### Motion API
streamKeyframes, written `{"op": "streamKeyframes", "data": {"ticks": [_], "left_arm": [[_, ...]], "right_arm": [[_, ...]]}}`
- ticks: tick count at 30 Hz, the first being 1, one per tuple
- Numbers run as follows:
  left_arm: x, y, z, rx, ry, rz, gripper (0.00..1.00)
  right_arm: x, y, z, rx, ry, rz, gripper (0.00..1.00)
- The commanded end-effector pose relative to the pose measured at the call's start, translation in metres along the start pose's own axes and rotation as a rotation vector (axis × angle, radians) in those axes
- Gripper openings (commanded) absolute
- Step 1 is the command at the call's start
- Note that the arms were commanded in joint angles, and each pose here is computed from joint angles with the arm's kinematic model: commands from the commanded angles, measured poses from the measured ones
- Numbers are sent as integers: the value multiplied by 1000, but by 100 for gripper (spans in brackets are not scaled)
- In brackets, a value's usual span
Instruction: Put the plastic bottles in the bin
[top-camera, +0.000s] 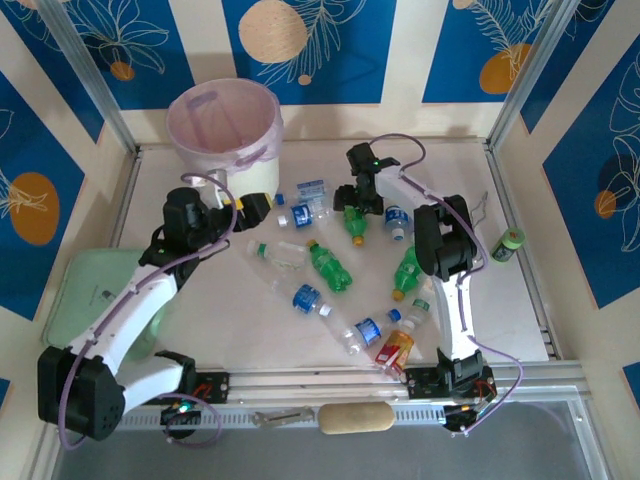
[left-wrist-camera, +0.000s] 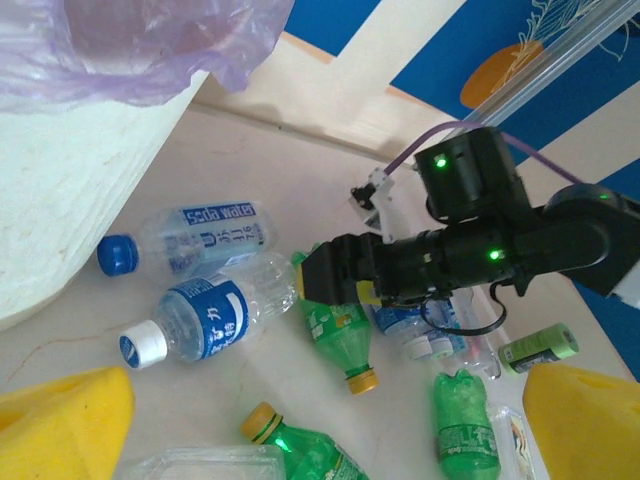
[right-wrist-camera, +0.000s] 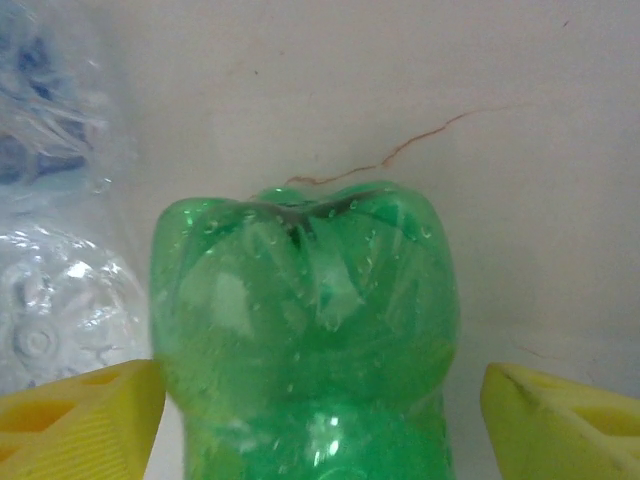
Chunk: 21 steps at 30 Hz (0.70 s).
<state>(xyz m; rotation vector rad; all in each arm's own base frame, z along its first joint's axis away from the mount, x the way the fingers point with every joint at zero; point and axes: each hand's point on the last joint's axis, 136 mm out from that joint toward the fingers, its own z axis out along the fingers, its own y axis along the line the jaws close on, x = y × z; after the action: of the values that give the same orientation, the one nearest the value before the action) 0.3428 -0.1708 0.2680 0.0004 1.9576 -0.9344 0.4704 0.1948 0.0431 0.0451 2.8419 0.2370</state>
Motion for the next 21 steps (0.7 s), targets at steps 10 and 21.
{"op": "streamKeyframes", "data": {"ticks": [10, 21], "left_arm": [[-7, -8, 0, 25, -41, 2, 100], [5, -17, 15, 37, 27, 32, 100]], "right_arm": [[4, 0, 8, 27, 32, -33, 67], [-20, 25, -65, -114, -145, -4, 59]]}}
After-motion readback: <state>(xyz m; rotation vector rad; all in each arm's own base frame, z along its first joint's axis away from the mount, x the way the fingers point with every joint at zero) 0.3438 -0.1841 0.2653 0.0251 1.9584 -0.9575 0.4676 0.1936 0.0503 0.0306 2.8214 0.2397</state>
